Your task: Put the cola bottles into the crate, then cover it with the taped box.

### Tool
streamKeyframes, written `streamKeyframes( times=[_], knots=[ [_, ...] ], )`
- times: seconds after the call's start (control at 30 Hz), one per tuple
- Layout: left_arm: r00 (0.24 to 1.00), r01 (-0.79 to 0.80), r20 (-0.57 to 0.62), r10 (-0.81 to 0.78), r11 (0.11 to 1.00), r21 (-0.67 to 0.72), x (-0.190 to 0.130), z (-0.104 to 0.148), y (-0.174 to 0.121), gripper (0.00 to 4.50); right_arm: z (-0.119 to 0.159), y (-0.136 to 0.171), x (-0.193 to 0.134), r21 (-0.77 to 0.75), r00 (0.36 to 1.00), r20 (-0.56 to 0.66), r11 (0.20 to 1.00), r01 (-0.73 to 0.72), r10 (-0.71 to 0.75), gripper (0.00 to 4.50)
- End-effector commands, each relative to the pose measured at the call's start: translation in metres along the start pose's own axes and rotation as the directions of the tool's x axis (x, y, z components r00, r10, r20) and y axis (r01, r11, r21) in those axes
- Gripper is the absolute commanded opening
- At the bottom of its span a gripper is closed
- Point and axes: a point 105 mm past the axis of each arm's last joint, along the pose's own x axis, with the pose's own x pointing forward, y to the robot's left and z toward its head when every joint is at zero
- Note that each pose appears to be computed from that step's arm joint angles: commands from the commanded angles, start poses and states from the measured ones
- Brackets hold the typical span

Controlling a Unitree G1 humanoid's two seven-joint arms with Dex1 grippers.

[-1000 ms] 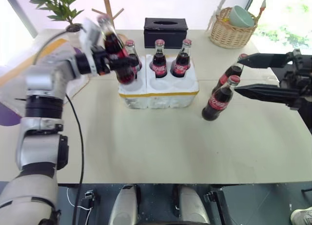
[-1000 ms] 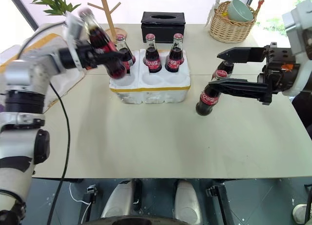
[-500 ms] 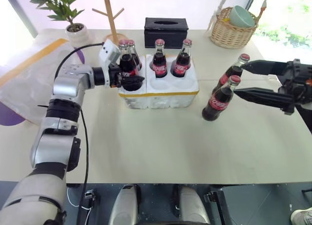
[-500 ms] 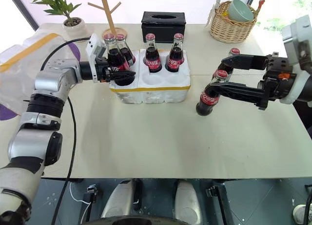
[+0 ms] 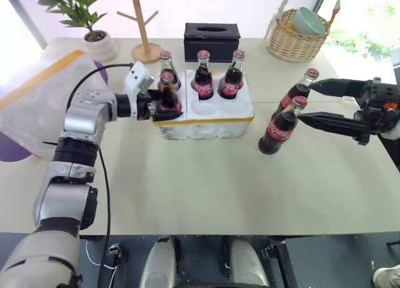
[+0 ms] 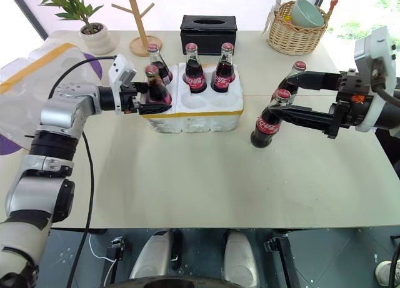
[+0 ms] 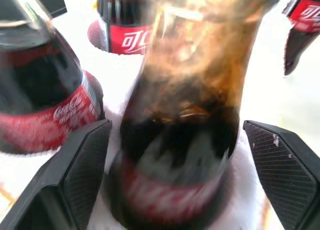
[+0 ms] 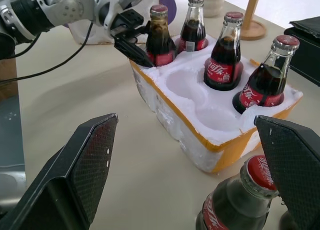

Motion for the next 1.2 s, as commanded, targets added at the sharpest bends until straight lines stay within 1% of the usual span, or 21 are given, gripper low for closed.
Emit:
streamKeyframes(
  times=[0.03, 0.13, 0.2, 0.23, 0.3, 0.37, 0.4, 0.5, 0.57, 0.6, 0.7, 0.8, 0.87, 1.07, 1.2],
  knots=[
    [0.99, 0.021, 0.139, -0.022, 1.0, 0.009, -0.04, 0.051, -0.007, 4.47, 0.005, -0.007, -0.017, -0.021, 0.998, 0.011, 0.998, 0.063, -0.063, 4.5],
    [0.979, 0.044, 0.199, -0.041, 0.999, -0.01, -0.073, 0.079, -0.017, 4.47, -0.002, -0.013, -0.035, 0.004, 0.991, -0.009, 0.991, 0.135, -0.135, 4.5],
    [0.976, 0.081, 0.205, -0.077, 0.997, -0.011, -0.093, 0.091, -0.03, 4.47, -0.011, -0.015, -0.049, 0.038, 0.982, -0.031, 0.981, 0.188, -0.187, 4.5],
    [0.975, 0.099, 0.201, -0.095, 0.995, -0.01, -0.099, 0.094, -0.036, 4.47, -0.014, -0.015, -0.054, 0.055, 0.978, -0.038, 0.977, 0.206, -0.204, 4.5],
    [0.98, 0.152, 0.131, -0.153, 0.988, 0.013, -0.105, 0.086, -0.057, 4.47, -0.026, -0.012, -0.063, 0.111, 0.97, -0.043, 0.964, 0.241, -0.238, 4.5],
    [0.98, 0.192, 0.049, -0.193, 0.981, 0.034, -0.103, 0.071, -0.074, 4.47, -0.043, -0.008, -0.065, 0.126, 0.96, -0.068, 0.952, 0.279, -0.272, 4.5],
    [0.979, 0.201, 0.029, -0.202, 0.979, 0.04, -0.102, 0.066, -0.078, 4.47, -0.048, -0.007, -0.065, 0.126, 0.956, -0.077, 0.949, 0.29, -0.283, 4.5],
    [0.977, 0.213, -0.038, -0.211, 0.975, 0.063, -0.088, 0.042, -0.092, 4.47, -0.078, 0.003, -0.05, 0.175, 0.942, -0.08, 0.926, 0.336, -0.327, 4.5],
    [0.98, 0.197, -0.035, -0.196, 0.979, 0.053, -0.075, 0.029, -0.097, 4.47, -0.097, 0.003, -0.034, 0.234, 0.911, -0.043, 0.882, 0.409, -0.411, 4.5],
    [0.983, 0.185, -0.032, -0.183, 0.981, 0.052, -0.071, 0.025, -0.097, 4.47, -0.102, 0.002, -0.027, 0.262, 0.893, -0.019, 0.86, 0.438, -0.449, 4.5],
    [0.989, 0.141, -0.047, -0.138, 0.987, 0.078, -0.058, 0.01, -0.098, 4.47, -0.117, 0.002, -0.009, 0.295, 0.854, -0.007, 0.815, 0.499, -0.521, 4.5],
    [0.993, 0.119, -0.004, -0.119, 0.991, 0.062, -0.048, 0.008, -0.1, 4.47, -0.128, -0.001, 0.003, 0.31, 0.829, -0.006, 0.787, 0.533, -0.559, 4.5],
    [0.992, 0.12, 0.03, -0.121, 0.991, 0.054, -0.044, 0.011, -0.103, 4.47, -0.132, -0.004, 0.01, 0.313, 0.826, -0.008, 0.783, 0.537, -0.563, 4.5],
    [0.993, 0.102, 0.054, -0.105, 0.993, 0.057, -0.041, 0.016, -0.101, 4.47, -0.137, -0.017, 0.022, 0.319, 0.837, 0.004, 0.794, 0.518, -0.547, 4.5],
    [0.994, 0.097, 0.044, -0.1, 0.993, 0.074, -0.039, 0.016, -0.1, 4.47, -0.142, -0.021, 0.033, 0.298, 0.858, 0.004, 0.82, 0.489, -0.513, 4.5]
  ],
)
